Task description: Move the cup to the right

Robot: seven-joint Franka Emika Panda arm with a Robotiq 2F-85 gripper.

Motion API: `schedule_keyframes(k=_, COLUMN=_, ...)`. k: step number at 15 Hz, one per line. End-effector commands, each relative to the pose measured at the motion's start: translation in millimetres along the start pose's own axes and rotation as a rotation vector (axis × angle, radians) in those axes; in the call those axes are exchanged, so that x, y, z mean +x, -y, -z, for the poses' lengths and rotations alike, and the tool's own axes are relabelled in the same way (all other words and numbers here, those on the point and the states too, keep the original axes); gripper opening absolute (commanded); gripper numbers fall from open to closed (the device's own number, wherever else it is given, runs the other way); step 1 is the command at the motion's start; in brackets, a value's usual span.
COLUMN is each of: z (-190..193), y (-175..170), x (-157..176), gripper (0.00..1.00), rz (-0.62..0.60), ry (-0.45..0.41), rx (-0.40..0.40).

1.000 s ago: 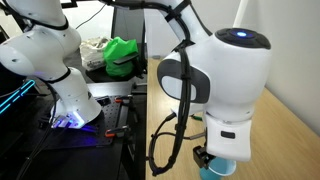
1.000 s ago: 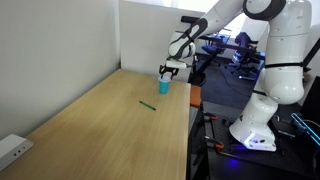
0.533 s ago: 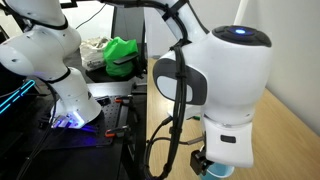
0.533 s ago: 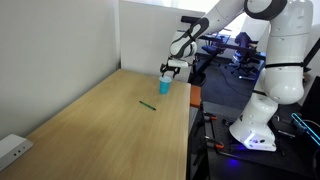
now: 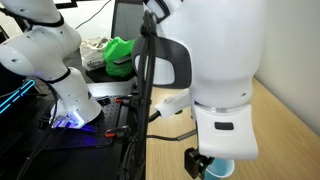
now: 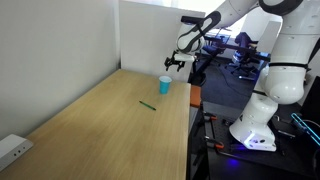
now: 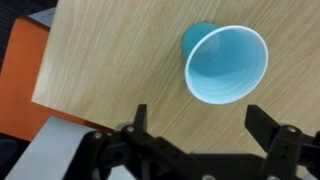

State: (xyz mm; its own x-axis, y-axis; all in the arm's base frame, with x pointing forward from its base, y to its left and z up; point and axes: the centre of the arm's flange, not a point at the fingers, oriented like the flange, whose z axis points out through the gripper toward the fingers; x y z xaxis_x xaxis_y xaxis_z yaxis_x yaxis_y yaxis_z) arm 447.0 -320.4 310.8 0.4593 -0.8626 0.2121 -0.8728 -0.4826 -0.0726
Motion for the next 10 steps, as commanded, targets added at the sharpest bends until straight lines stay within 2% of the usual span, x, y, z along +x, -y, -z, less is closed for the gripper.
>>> schedule_keyframes(k=1, z=28, y=-11, x=-14, gripper=1.00, rz=0.050, ry=-0.031, rx=0.029)
schedule_keyframes(k=10, z=26, y=-8, x=-10, gripper=1.00, rz=0.044, ry=-0.019, rx=0.033)
